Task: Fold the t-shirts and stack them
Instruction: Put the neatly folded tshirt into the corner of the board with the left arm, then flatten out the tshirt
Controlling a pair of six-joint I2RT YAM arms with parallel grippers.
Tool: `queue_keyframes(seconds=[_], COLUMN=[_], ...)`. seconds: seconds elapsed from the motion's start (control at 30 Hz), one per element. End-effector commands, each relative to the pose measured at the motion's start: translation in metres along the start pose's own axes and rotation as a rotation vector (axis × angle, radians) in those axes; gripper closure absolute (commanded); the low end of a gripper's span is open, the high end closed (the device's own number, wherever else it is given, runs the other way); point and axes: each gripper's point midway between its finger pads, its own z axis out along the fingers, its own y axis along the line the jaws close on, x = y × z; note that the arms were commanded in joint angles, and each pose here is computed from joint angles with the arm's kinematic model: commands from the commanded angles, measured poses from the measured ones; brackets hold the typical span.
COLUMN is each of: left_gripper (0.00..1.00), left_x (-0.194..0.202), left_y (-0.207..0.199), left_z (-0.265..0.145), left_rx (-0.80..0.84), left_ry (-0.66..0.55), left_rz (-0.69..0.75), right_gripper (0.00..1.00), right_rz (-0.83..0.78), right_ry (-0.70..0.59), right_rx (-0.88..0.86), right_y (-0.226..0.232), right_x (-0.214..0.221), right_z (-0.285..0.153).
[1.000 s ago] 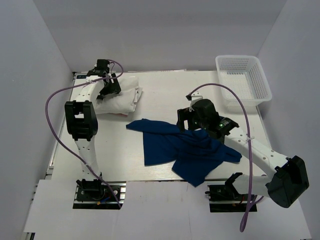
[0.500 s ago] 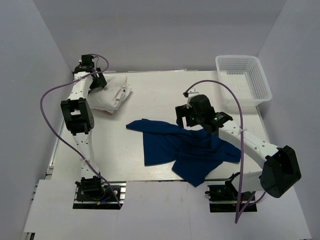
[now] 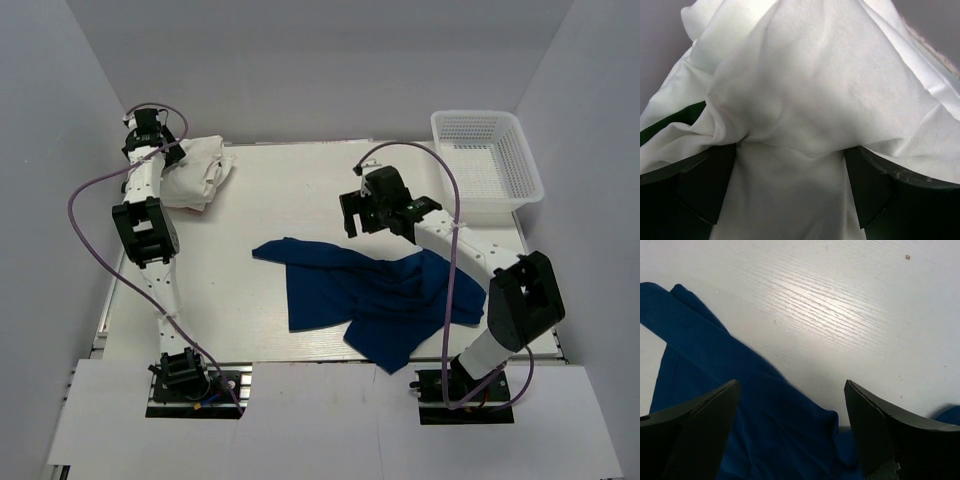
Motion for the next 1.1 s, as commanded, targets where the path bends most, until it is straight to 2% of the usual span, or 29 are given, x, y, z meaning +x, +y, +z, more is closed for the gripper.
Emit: queue_keyframes(seconds=[0.0,0.2,0.33,0.4,0.47,0.5,0.57,0.63,0.67,0.73,0.8,0.83,0.87,0.9,0.93,0.97,1.0,1.03,1.07], left_gripper=[0.00,0.00,0.00,0.00,0.00,0.00,0.00,0.00,0.00,0.00,0.00,0.00,0.00,0.00,0.00,0.00,0.00,0.00,0.00], left_x=[-0.002,0.003,-0.032,-0.073,-0.090,-0.109,-0.119,-0.113,-0.120,-0.097,-0.083,-0.055,-0.037,0.015,0.011,0.042,0.096,0.107,0.140], left_y=[-0.001,-0.010,-0.021,-0.032,-0.039,-0.046,-0.056,-0.075,-0.077,-0.082,-0.091,-0.091,-0.100,-0.100,-0.103,-0.119,-0.116,-0.114,-0.121], left_z=[0.020,0.010,-0.019,-0.060,-0.093,-0.130,-0.169,-0.205,-0.235,-0.253,-0.296,-0.293,-0.307,-0.295,-0.336,-0.356,-0.344,-0.365,-0.378], left_rx=[0.024,0.071,0.137,0.212,0.257,0.308,0.385,0.483,0.519,0.543,0.616,0.614,0.651,0.657,0.748,0.831,0.828,0.872,0.902], left_ry=[-0.015,0.017,-0.048,-0.120,-0.156,-0.216,-0.244,-0.224,-0.247,-0.170,-0.147,-0.077,-0.053,0.065,-0.004,0.045,0.149,0.130,0.200], left_rz=[-0.068,-0.135,-0.154,-0.170,-0.161,-0.165,-0.158,-0.139,-0.134,-0.123,-0.103,-0.085,-0.074,-0.053,-0.078,-0.053,-0.033,-0.030,-0.005], right_gripper=[0.10,0.10,0.10,0.10,0.10,0.10,0.10,0.10,0.10,0.10,0.10,0.10,0.10,0.10,0.10,0.10,0.10,0.10,0.10], right_rz=[-0.006,0.003,-0.007,-0.009,-0.002,0.003,0.011,0.052,0.077,0.098,0.139,0.148,0.157,0.171,0.175,0.176,0.182,0.177,0.174], right_ry=[-0.038,-0.044,-0.054,-0.061,-0.081,-0.092,-0.110,-0.140,-0.170,-0.154,-0.160,-0.189,-0.142,-0.129,-0.132,-0.071,-0.049,-0.046,-0.015], right_rx=[-0.024,-0.042,-0.090,-0.092,-0.128,-0.133,-0.158,-0.192,-0.212,-0.214,-0.212,-0.199,-0.181,-0.170,-0.150,-0.138,-0.127,-0.131,-0.133], right_y=[0.003,0.003,0.012,0.012,0.019,0.020,0.025,0.030,0.034,0.033,0.030,0.026,0.022,0.020,0.015,0.012,0.009,0.010,0.010], right_x=[-0.026,-0.033,-0.037,-0.044,-0.056,-0.059,-0.062,-0.064,-0.066,-0.050,-0.030,-0.029,-0.001,0.009,0.017,0.047,0.057,0.064,0.075], right_z=[-0.004,-0.002,-0.006,-0.008,-0.019,-0.022,-0.027,-0.041,-0.053,-0.055,-0.069,-0.082,-0.083,-0.085,-0.095,-0.094,-0.096,-0.103,-0.110])
